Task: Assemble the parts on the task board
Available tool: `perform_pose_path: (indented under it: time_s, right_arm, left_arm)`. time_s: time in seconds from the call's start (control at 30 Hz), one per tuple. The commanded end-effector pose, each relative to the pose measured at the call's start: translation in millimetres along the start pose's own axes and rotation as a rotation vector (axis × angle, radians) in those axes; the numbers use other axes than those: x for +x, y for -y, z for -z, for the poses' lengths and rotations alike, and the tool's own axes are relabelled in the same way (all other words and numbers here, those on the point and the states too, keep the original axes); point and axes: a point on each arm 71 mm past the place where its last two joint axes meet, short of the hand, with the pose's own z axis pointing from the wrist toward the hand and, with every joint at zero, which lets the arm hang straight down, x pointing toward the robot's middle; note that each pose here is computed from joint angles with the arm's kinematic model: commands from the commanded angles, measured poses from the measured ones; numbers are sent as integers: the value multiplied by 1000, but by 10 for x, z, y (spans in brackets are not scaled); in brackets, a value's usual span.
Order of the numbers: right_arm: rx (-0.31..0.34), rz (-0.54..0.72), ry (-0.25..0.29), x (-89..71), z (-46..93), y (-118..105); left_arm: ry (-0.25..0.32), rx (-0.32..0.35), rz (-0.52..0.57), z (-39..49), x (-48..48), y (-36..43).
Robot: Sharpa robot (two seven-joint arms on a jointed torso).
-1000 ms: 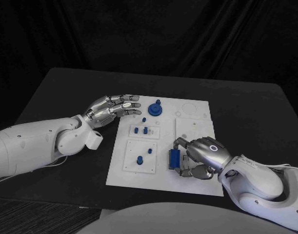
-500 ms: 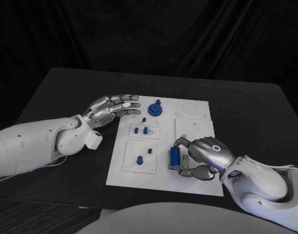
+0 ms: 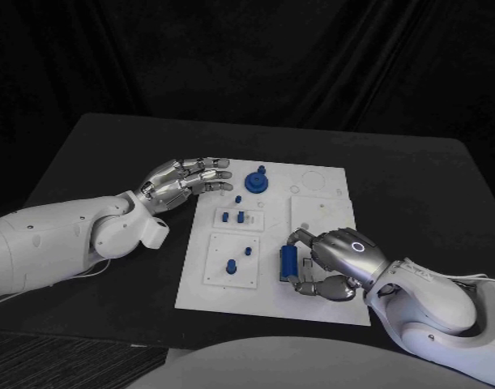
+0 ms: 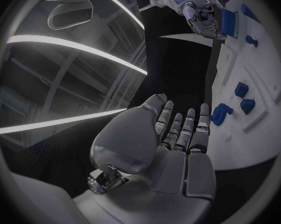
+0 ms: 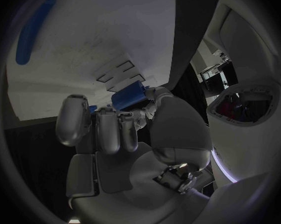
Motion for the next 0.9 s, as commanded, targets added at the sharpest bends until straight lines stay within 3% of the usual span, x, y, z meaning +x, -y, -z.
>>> perform_pose_path:
  time_s: [0.03,0.57,0.9]
  right_arm:
    - [20,5,-34,28,0,-6]
    - [64,28,-110,102,-2,21]
    - [77,35,-112,107,-4,29]
  left_arm:
    - [-8,19,16,-7,17,6]
    - [-10,17,18,-5,16,4]
    - [-13,14,21,-5,19,0]
